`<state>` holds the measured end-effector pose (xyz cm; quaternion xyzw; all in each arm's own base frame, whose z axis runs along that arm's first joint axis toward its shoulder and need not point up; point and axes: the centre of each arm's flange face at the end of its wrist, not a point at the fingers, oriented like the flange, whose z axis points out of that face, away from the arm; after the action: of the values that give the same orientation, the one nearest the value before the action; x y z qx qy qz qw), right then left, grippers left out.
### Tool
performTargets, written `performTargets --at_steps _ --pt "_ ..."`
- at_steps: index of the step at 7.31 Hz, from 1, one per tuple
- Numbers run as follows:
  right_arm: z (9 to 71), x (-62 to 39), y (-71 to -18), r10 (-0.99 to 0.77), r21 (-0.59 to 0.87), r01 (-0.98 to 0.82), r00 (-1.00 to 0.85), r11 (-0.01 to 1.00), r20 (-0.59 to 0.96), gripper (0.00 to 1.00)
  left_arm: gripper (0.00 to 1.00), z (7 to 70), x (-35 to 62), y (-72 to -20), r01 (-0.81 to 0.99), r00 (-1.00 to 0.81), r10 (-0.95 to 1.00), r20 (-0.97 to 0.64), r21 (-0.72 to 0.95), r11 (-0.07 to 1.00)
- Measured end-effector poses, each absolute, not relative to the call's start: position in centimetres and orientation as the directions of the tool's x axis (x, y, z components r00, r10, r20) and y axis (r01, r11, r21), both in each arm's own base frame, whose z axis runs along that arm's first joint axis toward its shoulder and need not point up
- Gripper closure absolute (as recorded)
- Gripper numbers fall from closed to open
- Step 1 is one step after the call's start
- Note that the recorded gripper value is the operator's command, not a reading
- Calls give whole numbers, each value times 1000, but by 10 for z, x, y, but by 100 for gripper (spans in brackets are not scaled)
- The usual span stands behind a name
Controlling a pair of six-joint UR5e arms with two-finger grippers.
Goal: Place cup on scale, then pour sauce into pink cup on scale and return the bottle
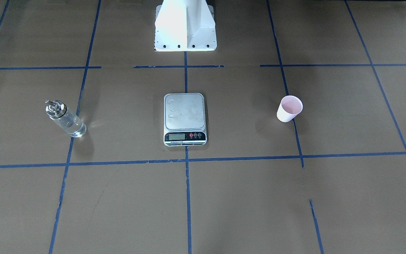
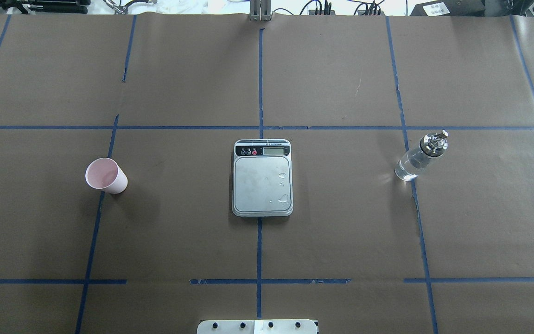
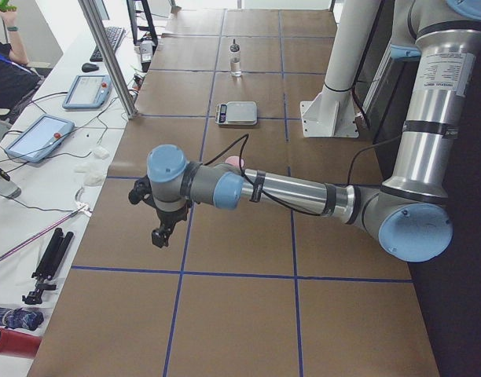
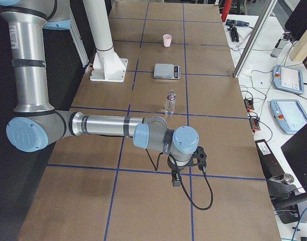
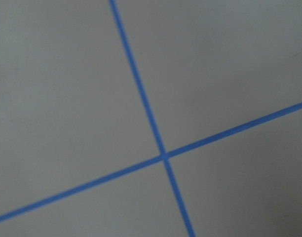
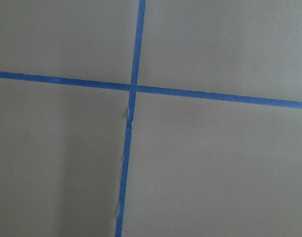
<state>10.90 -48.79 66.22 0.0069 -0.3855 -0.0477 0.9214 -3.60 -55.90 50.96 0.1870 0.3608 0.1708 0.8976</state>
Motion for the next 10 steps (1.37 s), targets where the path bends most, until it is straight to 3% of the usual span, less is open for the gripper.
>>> performTargets --at_steps 2,4,6,10 --pt "657 108 -489 -100 60 81 692 995 715 0 0 429 32 -539 -146 639 463 -615 493 857" --pt "651 108 -490 -108 72 81 690 994 715 0 0 383 91 -515 -86 589 381 -713 413 907" --pt "649 108 -492 -113 76 84 694 994 711 0 0 383 150 -500 -3 573 149 -806 180 984" --pt "642 106 -494 -128 91 90 696 992 707 0 0 434 235 -439 178 523 -132 -842 -44 983"
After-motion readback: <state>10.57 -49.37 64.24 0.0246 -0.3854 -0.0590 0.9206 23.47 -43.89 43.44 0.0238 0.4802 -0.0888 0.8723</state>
